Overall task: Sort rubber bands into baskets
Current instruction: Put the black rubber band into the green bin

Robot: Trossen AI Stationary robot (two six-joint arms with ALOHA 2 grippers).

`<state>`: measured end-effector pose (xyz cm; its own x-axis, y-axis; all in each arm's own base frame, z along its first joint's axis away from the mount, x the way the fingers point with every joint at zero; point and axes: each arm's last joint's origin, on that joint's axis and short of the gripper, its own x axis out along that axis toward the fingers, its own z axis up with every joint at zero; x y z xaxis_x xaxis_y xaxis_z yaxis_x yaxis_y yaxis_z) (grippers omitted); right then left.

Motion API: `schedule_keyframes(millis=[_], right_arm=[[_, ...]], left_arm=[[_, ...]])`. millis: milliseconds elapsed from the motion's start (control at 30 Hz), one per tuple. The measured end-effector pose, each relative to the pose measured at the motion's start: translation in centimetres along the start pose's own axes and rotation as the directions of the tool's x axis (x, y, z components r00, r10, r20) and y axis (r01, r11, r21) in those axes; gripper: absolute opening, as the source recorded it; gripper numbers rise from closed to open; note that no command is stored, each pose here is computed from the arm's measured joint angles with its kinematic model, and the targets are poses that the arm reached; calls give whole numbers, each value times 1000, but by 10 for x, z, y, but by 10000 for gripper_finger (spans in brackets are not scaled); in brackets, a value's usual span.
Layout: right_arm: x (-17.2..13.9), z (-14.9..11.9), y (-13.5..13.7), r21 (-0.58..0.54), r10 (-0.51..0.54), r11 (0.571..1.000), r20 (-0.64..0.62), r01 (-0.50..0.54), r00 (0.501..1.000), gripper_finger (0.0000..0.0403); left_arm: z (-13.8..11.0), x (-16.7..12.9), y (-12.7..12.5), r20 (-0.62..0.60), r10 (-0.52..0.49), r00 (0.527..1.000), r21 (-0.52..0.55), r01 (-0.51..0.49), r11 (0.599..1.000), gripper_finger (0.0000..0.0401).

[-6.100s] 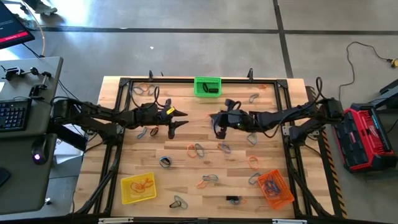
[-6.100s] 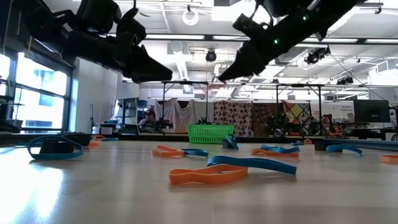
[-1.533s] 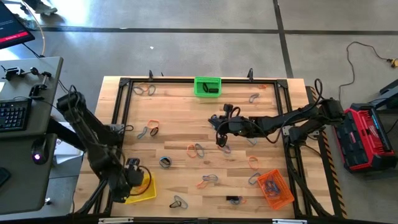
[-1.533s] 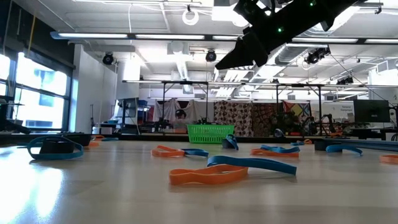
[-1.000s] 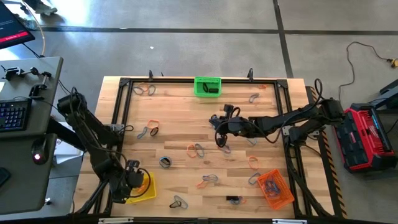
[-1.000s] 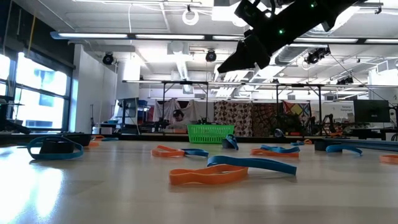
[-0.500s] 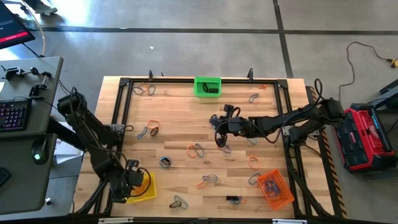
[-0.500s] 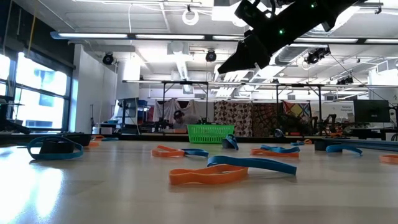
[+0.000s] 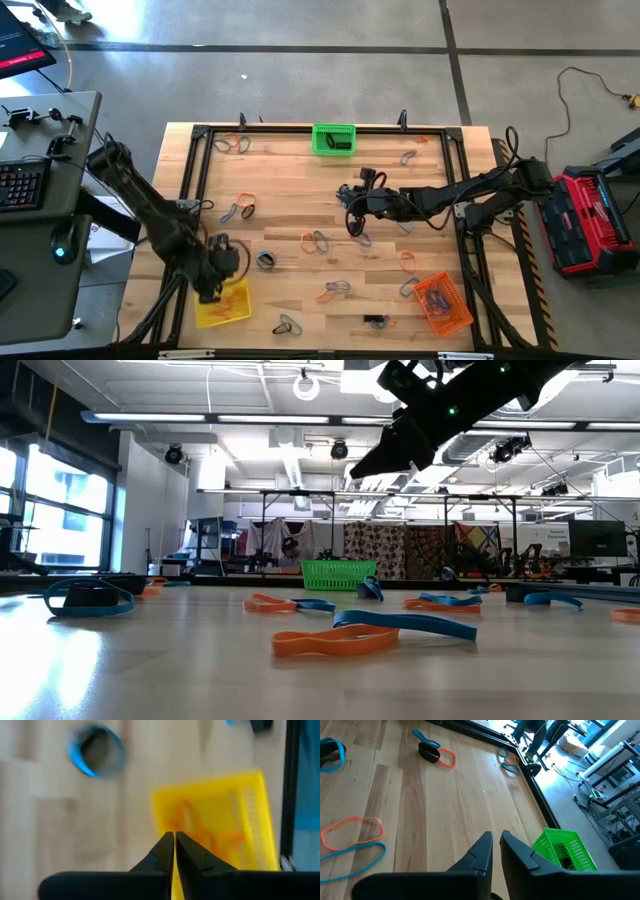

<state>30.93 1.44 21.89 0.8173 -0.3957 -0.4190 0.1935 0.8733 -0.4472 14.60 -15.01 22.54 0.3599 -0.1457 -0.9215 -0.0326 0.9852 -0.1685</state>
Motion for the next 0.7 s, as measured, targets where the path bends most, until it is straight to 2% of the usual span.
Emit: schedule_keyframes(millis=[200,433,600,700], right_arm=[[0,0,0,-1,0,1000,0,0,1000,26],[0,0,0,2,0,1000,0,0,1000,26],[0,0,0,2,0,1000,0,0,1000,26],[0,0,0,7,0,1000,0,0,1000,26]], left_arm=[[12,-20,35,119,83,989,-100,-71,992,2],[13,2,77,62,192,979,-190,-177,966,0],[15,11,102,56,311,949,-292,-282,914,1],[13,16,112,32,342,939,-290,-319,902,12]])
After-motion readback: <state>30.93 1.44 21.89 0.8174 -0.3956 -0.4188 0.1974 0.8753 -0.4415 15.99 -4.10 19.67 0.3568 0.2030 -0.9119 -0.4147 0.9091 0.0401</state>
